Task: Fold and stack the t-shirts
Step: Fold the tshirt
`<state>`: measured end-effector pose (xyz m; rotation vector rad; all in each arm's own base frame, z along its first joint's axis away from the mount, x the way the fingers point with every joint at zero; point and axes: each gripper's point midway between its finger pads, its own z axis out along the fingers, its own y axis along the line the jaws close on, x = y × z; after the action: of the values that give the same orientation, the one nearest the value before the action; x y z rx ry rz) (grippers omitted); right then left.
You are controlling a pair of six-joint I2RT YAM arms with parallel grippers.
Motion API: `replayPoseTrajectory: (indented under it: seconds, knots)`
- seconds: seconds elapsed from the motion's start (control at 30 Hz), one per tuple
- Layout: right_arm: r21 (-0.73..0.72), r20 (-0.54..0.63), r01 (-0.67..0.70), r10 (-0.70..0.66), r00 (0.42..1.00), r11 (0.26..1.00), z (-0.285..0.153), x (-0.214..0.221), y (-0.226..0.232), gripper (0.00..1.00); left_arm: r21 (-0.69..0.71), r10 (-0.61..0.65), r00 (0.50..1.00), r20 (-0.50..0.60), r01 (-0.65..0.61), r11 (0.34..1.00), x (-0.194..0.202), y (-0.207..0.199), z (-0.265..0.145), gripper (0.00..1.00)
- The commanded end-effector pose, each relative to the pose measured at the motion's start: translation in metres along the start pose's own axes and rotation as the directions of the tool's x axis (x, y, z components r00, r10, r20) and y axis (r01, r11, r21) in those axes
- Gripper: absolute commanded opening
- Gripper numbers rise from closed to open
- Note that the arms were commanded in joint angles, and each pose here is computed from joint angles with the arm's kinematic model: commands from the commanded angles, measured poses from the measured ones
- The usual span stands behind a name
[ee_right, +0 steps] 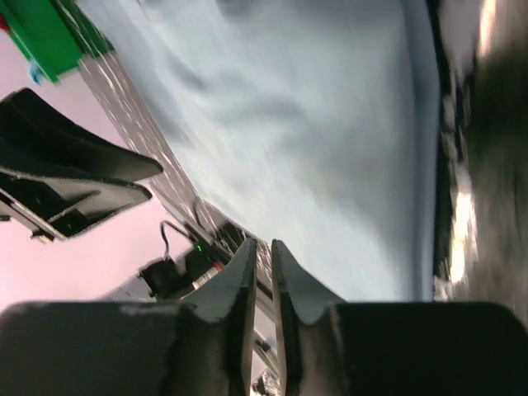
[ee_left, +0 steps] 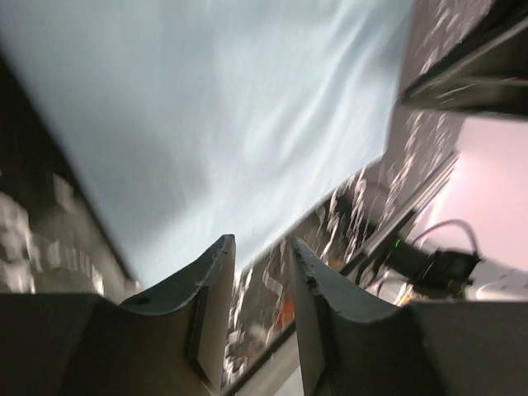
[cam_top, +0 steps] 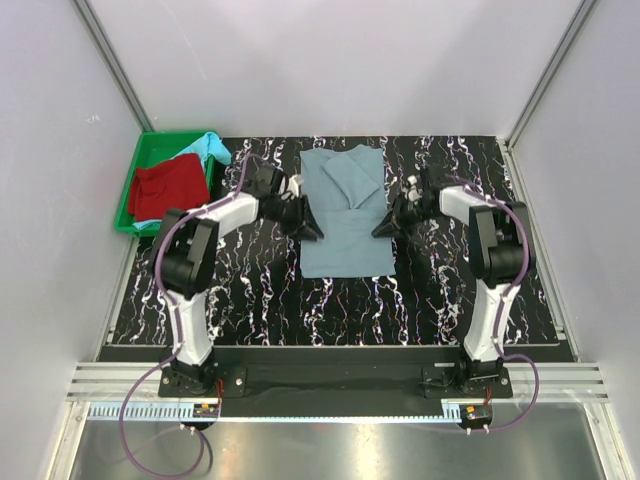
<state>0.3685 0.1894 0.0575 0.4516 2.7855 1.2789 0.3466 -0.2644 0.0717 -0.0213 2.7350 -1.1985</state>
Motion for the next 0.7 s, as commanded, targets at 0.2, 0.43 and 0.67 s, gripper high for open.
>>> replayPoseTrajectory:
  seconds: [0.2, 0.43, 0.67]
  knots:
    - [-0.109, 0.082, 0.001, 0.008, 0.997, 0.994, 0.022, -0.094, 0.034, 0.14, 0.114, -0.083, 0.993, 0.08, 0.073, 0.991, -0.08, 0.017, 0.031, 0.34]
    - [-0.125, 0.112, -0.083, 0.097, 0.989, 0.989, 0.025, -0.141, -0.007, 0.14, 0.131, -0.117, 0.987, 0.111, 0.102, 0.986, -0.108, 0.04, 0.036, 0.34]
    - [-0.16, 0.163, -0.105, 0.131, 0.978, 0.981, 0.001, -0.174, -0.024, 0.15, 0.163, -0.106, 0.989, 0.107, 0.088, 0.983, -0.108, 0.028, 0.029, 0.36]
